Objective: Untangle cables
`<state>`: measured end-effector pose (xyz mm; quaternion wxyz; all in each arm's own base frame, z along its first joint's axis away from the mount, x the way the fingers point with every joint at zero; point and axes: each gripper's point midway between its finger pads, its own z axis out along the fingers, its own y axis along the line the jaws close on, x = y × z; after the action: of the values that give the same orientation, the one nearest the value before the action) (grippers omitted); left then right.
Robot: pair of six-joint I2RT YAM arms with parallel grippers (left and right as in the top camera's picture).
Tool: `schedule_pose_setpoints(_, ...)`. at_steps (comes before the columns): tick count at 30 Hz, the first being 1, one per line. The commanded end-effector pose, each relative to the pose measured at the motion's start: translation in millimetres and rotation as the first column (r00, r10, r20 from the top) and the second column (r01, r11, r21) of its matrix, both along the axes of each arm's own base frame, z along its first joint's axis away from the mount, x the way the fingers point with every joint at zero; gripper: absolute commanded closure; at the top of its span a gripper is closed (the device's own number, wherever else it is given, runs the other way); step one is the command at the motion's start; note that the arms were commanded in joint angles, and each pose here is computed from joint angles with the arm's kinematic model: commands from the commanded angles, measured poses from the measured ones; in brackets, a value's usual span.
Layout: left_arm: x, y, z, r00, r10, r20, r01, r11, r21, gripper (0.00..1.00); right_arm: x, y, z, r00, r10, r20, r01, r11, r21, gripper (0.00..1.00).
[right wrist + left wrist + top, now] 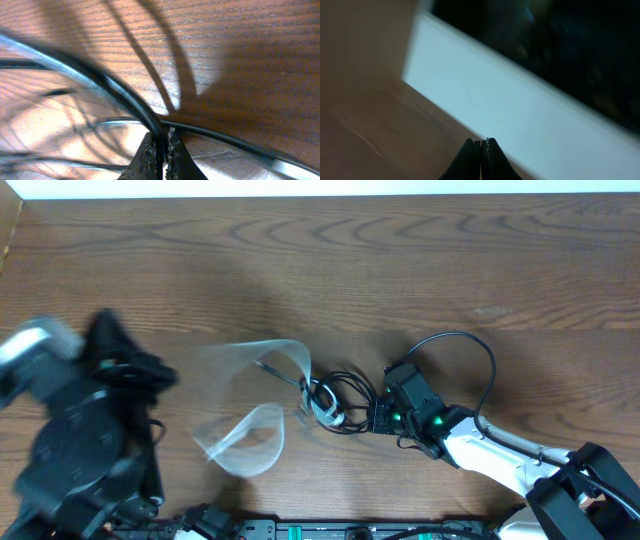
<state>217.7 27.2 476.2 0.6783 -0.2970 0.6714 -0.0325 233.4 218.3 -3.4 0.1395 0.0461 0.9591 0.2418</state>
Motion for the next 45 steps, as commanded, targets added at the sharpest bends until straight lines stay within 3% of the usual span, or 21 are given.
schedule_pose_setpoints(1, -35.5, 52.4, 21.2, 0.947, 0.311, 0.078, -0.31, 0.95, -0.02, 0.93, -21.6, -33.8, -36.3, 0.997, -0.04, -0.069, 0.03, 0.988, -0.152, 0.99)
schedule_pose_setpoints(11, -26.2, 41.9, 16.0, 0.971, 0.239, 0.004, -0.238, 0.963, 0.124, 0.93, -21.2, -34.8, -36.6, 0.996, -0.05, -0.069, 0.038, 0.987, -0.155, 0.99)
schedule_pose_setpoints(13, -20.1, 31.4, 5.3, 0.985, 0.165, -0.047, -0.156, 0.975, 0.155, 0.92, -21.1, -34.8, -36.6, 0.996, -0.05, -0.069, 0.038, 0.987, -0.155, 0.99)
schedule_pose_setpoints(15, -10.0, 6.7, -17.3, 0.989, 0.002, -0.146, 0.023, 0.985, 0.173, 0.93, -22.0, -31.2, -35.4, 0.997, -0.036, -0.074, 0.026, 0.99, -0.138, 0.96)
schedule_pose_setpoints(18, -6.2, -16.9, -45.2, 0.957, -0.139, -0.255, 0.178, 0.975, 0.135, 0.93, -22.1, -9.7, -20.8, 0.994, 0.085, -0.065, -0.088, 0.995, -0.039, 0.83)
schedule_pose_setpoints(21, -7.5, -30.9, -76.2, 0.904, -0.208, -0.372, 0.254, 0.964, 0.079, 0.92, -19.4, 20.1, 11.3, 0.978, 0.205, -0.027, -0.201, 0.974, 0.103, 0.74)
schedule_pose_setpoints(23, -8.2, -35.5, -94.1, 0.87, -0.218, -0.441, 0.268, 0.962, 0.053, 0.83, -16.7, 34.6, 35.6, 0.97, 0.245, 0.003, -0.241, 0.955, 0.171, 0.71)
schedule_pose_setpoints(26, -5.9, -46.0, -121.0, 0.801, -0.237, -0.55, 0.306, 0.951, 0.036, 0.59, -11.1, 46.0, 68.7, 0.953, 0.292, 0.076, -0.302, 0.93, 0.209, 0.69)
schedule_pose_setpoints(30, -0.3, -63.1, -156.1, 0.683, -0.257, -0.684, 0.362, 0.932, 0.011, 0.46, -6.0, 51.8, 103.6, 0.918, 0.347, 0.194, -0.383, 0.901, 0.202, 0.58)
schedule_pose_setpoints(31, 3.5, -70.5, -171.5, 0.62, -0.254, -0.742, 0.382, 0.924, 0.003, 0.41, -7.9, 53.9, 112.7, 0.902, 0.366, 0.227, -0.413, 0.887, 0.209, 0.51)
schedule_pose_setpoints(33, 8.8, -79.8, -185.4, 0.557, -0.258, -0.789, 0.412, 0.911, -0.008, 0.4, -10.2, 55.4, 113.7, 0.891, 0.385, 0.241, -0.434, 0.878, 0.203, 0.46)
schedule_pose_setpoints(35, 14.2, -92.0, -198.8, 0.491, -0.279, -0.825, 0.448, 0.893, -0.035, 0.38, -11.0, 54.5, 109.3, 0.878, 0.407, 0.252, -0.454, 0.875, 0.169, 0.36)
schedule_pose_setpoints(36, 16.4, -98.7, -206.3, 0.454, -0.291, -0.842, 0.464, 0.884, -0.056, 0.37, -9.0, 50.3, 104.1, 0.886, 0.396, 0.241, -0.436, 0.889, 0.138, 0.13)
schedule_pose_setpoints(37, 17.7, -104.2, -212.3, 0.422, -0.302, -0.855, 0.48, 0.874, -0.072, 0.36, -7.2, 45.9, 99.5, 0.893, 0.386, 0.23, -0.418, 0.901, 0.112, 0.01)
schedule_pose_setpoints(41, 19.0, -126.3, -235.2, 0.293, -0.356, -0.887, 0.522, 0.837, -0.164, 0.36, -7.4, 33.4, 87.6, 0.911, 0.367, 0.188, -0.382, 0.923, 0.051, 0.01)
schedule_pose_setpoints(45, 20.2, -130.0, -250.3, 0.227, -0.335, -0.914, 0.514, 0.839, -0.18, 0.35, -9.9, 31.5, 85.3, 0.914, 0.369, 0.172, -0.381, 0.923, 0.047, 0.01)
